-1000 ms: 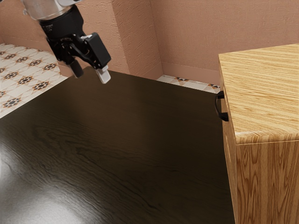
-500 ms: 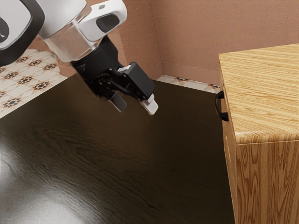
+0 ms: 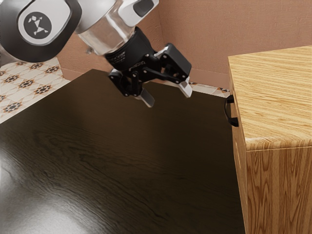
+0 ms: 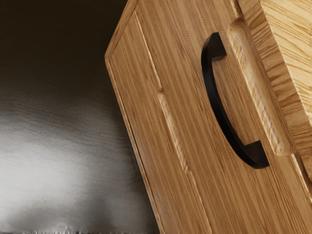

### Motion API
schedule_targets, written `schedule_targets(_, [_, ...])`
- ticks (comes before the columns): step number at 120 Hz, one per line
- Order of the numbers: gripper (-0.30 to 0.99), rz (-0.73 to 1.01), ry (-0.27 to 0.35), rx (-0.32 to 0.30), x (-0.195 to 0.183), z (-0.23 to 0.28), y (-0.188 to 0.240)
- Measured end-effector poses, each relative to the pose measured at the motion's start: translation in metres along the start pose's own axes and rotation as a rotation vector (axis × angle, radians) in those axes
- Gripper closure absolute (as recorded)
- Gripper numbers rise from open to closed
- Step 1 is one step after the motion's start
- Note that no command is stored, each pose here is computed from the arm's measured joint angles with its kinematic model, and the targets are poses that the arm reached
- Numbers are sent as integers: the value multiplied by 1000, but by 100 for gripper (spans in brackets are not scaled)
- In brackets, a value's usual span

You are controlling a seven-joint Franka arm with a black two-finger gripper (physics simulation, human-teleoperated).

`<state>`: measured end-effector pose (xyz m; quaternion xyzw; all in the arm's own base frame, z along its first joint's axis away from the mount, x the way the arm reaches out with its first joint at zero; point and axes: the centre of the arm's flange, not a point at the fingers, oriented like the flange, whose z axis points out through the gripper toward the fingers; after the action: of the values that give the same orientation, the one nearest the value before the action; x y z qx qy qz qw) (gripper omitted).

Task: Pull the drawer handle with one arm to open the drawer

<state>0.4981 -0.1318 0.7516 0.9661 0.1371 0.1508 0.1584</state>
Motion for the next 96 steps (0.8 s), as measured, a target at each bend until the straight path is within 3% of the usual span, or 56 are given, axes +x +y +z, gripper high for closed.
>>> schedule_targets(15, [0,0,0,9,-12,8,20])
schedule_targets(40, [0,-57,4,33,-5,22,18])
schedule_targets(96, [0,-76,70,32,-6,39,33])
